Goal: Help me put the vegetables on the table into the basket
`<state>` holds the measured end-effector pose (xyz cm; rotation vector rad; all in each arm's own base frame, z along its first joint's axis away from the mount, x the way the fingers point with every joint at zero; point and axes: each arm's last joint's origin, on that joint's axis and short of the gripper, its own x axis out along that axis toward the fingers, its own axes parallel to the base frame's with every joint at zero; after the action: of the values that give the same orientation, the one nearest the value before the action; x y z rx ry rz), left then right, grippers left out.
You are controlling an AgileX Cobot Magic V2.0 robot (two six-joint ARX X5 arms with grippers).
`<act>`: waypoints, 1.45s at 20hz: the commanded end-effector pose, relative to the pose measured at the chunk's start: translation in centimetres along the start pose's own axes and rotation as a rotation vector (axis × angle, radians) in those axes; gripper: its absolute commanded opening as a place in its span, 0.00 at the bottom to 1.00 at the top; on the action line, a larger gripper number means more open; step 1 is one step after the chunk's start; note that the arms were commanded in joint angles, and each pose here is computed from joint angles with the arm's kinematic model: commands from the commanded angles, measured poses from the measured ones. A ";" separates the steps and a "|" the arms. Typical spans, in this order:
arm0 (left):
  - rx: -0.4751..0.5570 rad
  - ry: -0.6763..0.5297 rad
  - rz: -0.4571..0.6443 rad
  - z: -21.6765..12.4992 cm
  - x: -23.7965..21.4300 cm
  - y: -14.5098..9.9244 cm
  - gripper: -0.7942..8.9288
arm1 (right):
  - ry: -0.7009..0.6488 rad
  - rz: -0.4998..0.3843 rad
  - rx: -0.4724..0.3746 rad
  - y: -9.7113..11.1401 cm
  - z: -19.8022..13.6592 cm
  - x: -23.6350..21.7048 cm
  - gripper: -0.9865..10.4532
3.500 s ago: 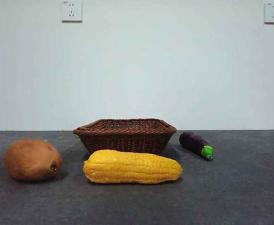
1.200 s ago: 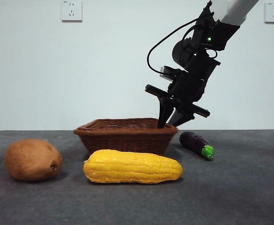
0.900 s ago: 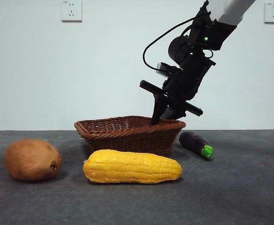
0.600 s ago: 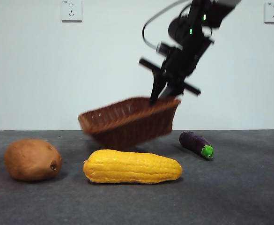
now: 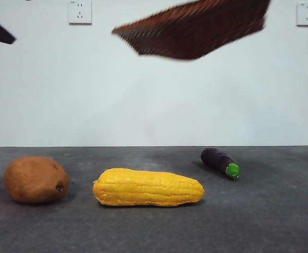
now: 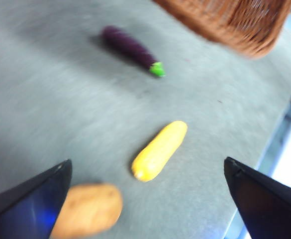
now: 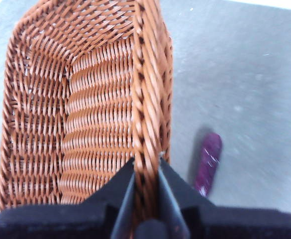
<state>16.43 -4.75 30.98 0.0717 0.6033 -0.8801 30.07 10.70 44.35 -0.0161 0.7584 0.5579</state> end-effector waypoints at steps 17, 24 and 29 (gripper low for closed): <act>0.539 0.396 -0.199 2.5 16.6 -2.1 0.73 | 0.005 -0.153 0.059 -0.8 -6.8 -11.9 0.08; 0.555 0.542 -0.227 -0.5 21.5 -1.9 0.73 | -0.009 -0.126 0.134 -2.2 -11.9 -10.6 0.08; 0.562 0.575 -0.199 -1.4 23.2 -1.4 0.72 | 0.028 -0.088 0.186 -3.2 -15.0 -8.5 0.08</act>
<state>25.98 -21.31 18.34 0.7896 0.8868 -1.2020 17.08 0.76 38.12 0.1057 0.8561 0.3901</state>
